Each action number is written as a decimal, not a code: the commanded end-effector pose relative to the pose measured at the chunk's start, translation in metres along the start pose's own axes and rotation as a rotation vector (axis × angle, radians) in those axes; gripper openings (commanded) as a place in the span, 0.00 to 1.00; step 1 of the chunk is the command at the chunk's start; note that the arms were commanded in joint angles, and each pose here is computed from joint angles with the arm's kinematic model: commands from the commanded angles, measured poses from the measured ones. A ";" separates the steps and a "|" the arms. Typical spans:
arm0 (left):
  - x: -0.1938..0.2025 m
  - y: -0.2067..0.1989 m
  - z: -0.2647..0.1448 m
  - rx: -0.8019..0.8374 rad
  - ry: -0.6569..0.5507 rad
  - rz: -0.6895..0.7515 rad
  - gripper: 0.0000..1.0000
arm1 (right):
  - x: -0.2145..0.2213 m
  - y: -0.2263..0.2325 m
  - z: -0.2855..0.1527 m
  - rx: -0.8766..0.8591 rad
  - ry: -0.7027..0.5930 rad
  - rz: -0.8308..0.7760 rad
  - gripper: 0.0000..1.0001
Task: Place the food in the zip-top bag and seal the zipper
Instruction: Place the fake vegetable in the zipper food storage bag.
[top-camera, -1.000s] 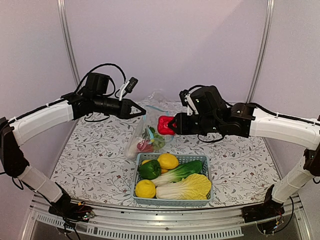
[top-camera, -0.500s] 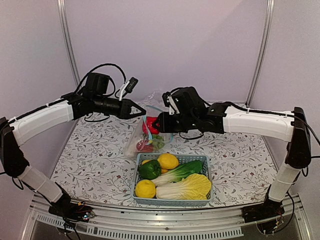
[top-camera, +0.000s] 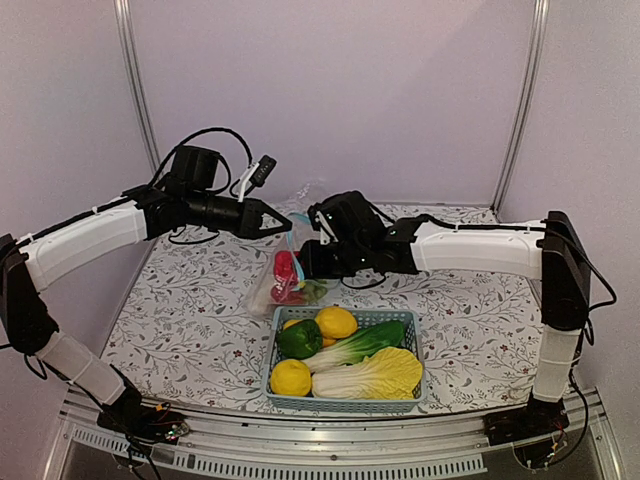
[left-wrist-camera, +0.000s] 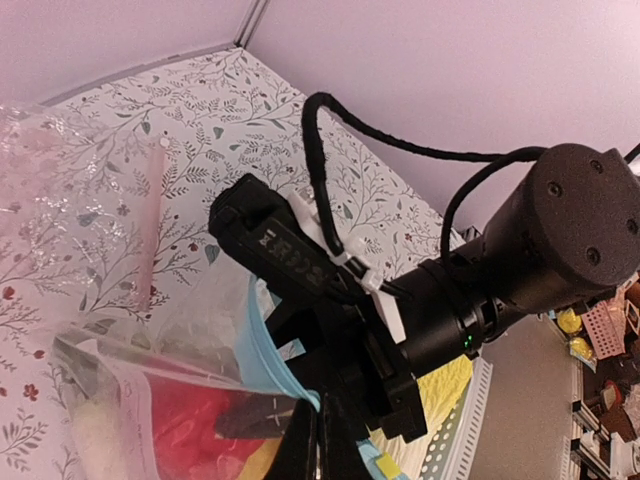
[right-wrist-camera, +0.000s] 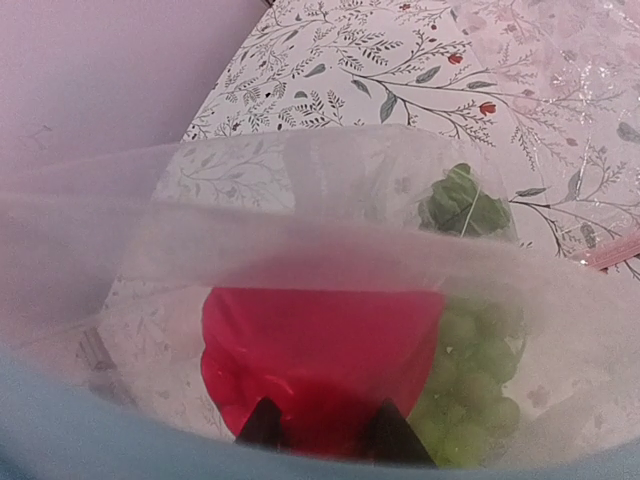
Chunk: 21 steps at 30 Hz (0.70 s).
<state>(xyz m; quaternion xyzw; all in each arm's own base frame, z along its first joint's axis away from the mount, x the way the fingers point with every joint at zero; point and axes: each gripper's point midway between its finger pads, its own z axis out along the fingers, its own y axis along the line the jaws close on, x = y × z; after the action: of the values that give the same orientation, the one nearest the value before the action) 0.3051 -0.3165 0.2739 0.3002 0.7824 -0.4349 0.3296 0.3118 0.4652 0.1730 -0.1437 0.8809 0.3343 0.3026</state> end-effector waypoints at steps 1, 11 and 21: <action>-0.008 -0.008 -0.002 0.028 -0.019 0.037 0.00 | -0.005 -0.001 0.011 0.005 -0.016 0.003 0.30; -0.007 -0.007 -0.001 0.024 -0.015 0.037 0.00 | -0.007 0.001 0.008 0.001 -0.022 -0.004 0.52; -0.006 -0.006 -0.001 0.020 -0.015 0.037 0.00 | -0.021 0.012 -0.015 -0.027 -0.060 -0.034 0.70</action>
<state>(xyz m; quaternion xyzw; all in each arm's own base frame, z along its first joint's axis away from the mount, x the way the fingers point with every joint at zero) 0.3045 -0.3161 0.2726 0.2998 0.7841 -0.4340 0.3270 0.3158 0.4685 0.1691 -0.1469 0.8794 0.3314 0.3087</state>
